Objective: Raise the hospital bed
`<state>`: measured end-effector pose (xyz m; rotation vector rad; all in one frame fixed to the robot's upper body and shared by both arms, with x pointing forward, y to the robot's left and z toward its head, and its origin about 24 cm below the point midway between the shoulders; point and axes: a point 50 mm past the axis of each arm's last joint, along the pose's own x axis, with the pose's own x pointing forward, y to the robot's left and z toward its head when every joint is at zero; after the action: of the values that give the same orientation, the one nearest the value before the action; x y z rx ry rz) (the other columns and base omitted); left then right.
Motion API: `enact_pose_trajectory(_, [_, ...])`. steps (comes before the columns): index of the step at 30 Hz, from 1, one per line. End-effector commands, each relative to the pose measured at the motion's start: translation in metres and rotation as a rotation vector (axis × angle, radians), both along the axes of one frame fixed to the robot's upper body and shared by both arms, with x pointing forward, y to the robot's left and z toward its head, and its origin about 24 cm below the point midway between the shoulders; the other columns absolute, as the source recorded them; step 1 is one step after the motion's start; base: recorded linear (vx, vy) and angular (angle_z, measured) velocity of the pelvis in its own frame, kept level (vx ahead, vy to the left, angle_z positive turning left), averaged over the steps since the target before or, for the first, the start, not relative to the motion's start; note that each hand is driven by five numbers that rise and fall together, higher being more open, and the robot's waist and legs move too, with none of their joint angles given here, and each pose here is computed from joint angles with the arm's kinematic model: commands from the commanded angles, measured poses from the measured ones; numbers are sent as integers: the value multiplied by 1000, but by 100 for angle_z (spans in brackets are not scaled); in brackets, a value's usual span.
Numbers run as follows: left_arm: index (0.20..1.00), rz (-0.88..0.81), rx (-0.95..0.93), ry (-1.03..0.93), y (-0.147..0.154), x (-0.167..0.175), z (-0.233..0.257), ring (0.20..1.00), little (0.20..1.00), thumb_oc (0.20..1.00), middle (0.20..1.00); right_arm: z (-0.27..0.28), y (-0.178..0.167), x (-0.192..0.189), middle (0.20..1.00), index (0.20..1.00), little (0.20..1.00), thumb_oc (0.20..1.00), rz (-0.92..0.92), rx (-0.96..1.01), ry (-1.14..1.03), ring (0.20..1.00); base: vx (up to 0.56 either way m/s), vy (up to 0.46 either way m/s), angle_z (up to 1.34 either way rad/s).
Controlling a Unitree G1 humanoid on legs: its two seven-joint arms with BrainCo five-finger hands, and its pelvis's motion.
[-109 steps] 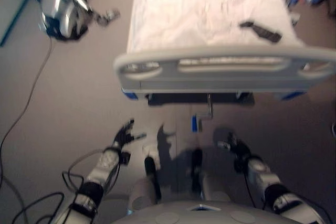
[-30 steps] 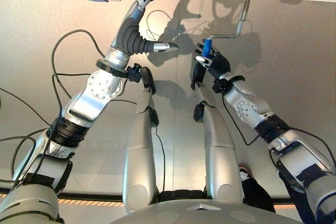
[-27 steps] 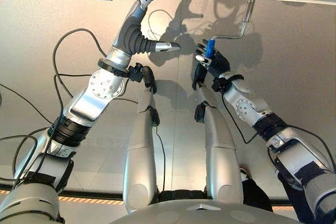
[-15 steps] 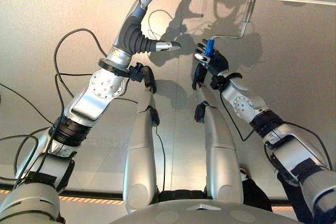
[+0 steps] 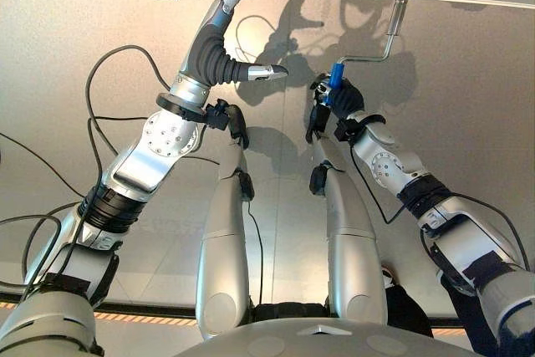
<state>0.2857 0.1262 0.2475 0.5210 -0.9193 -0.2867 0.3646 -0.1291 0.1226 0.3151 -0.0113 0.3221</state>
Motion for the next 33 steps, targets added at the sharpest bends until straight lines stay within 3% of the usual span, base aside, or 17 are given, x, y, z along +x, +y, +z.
enact_pose_trajectory(1, [1000, -127, -50, -115, -10, -28, 14, 1000, 1000, 1000, 1000, 55, 46, -10, 200, 200, 200, 200, 185, 134, -226, 200, 0, 0, 0])
enact_pose_trajectory(23, [1000, -288, -167, -80, -14, -41, 18, 1000, 1000, 1000, 1000, 70, 38, 39, 200, 200, 200, 200, -22, 21, -153, 200, 1, -2, 3])
enact_pose_trajectory(33, [1000, -354, -215, -99, -13, -50, 27, 1000, 1000, 1000, 1000, 58, -20, 59, 200, 200, 200, 200, -272, -246, -22, 200, 10, 6, 12])
